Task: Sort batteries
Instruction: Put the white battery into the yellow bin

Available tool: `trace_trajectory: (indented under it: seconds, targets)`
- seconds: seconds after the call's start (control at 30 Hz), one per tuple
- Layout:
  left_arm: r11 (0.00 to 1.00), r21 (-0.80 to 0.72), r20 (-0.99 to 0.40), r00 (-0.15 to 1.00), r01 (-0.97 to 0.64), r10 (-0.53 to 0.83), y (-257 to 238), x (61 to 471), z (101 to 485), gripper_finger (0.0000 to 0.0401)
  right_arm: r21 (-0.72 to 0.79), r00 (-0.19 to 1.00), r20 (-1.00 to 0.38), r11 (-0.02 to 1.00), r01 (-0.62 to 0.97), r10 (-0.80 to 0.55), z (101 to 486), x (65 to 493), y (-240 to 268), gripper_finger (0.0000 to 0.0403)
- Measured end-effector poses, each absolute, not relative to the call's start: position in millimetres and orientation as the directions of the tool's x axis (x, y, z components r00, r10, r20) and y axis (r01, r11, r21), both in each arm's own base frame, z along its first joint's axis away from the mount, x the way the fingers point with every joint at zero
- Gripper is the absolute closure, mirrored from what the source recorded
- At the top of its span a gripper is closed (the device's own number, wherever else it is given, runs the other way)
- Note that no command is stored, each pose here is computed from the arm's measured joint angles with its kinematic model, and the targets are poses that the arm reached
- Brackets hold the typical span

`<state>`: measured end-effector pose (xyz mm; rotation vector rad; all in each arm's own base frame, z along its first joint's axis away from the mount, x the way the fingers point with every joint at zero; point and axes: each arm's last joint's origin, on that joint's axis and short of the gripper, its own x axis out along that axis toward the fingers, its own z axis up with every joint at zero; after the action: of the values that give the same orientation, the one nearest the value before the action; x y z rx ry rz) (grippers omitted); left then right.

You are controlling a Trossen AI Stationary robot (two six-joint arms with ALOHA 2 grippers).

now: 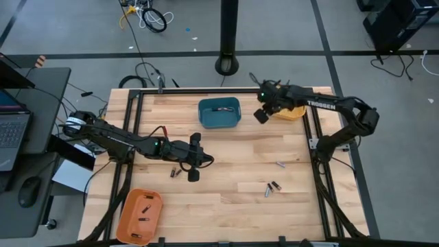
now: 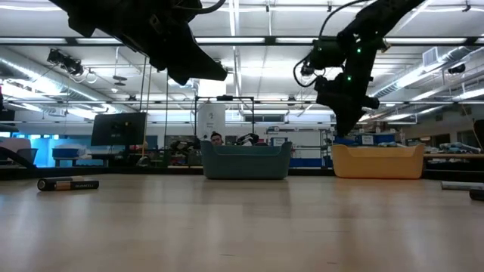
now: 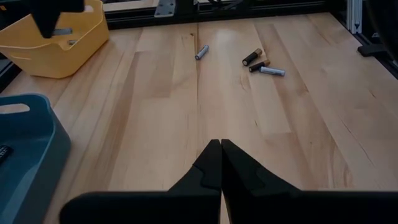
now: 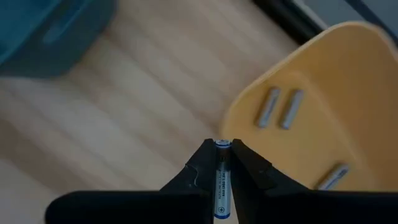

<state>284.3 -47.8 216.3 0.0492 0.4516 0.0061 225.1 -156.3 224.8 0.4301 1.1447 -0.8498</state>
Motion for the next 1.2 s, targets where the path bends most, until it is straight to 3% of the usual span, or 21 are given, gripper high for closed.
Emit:
trace_trajectory:
  seconds: [0.3, 0.47, 0.63, 0.87, 1.2]
  targets:
    - [0.999, 0.049, -0.439, 0.898, 0.005, 0.017, -47.8, 284.2, 216.0, 0.0395, -0.086, 0.134, -0.891, 0.451, 0.888, -0.434, 219.4, 188.2, -207.4, 0.0367]
    - [0.999, 0.048, -0.439, 0.899, 0.005, 0.017, -47.8, 284.2, 216.0, 0.0395, 0.009, 0.169, -0.905, 0.379, 0.925, -0.39, 198.4, 171.9, -224.3, 0.0367]
    - [0.999, 0.048, -0.437, 0.899, 0.004, 0.017, -47.8, 284.2, 216.1, 0.0395, 0.003, 0.134, -0.929, 0.354, 0.935, -0.346, 176.5, 170.3, -230.9, 0.0366]
    - [0.999, 0.048, -0.437, 0.899, 0.004, 0.017, -47.8, 284.3, 216.2, 0.0395, -0.026, 0.084, -0.953, 0.352, 0.935, -0.292, 149.4, 173.5, -239.2, 0.0366]
    - [0.999, 0.048, -0.439, 0.898, 0.004, 0.017, -47.8, 284.2, 216.0, 0.0395, -0.05, 0.097, -0.958, 0.494, 0.868, -0.268, 145.2, 178.2, -237.6, 0.0366]
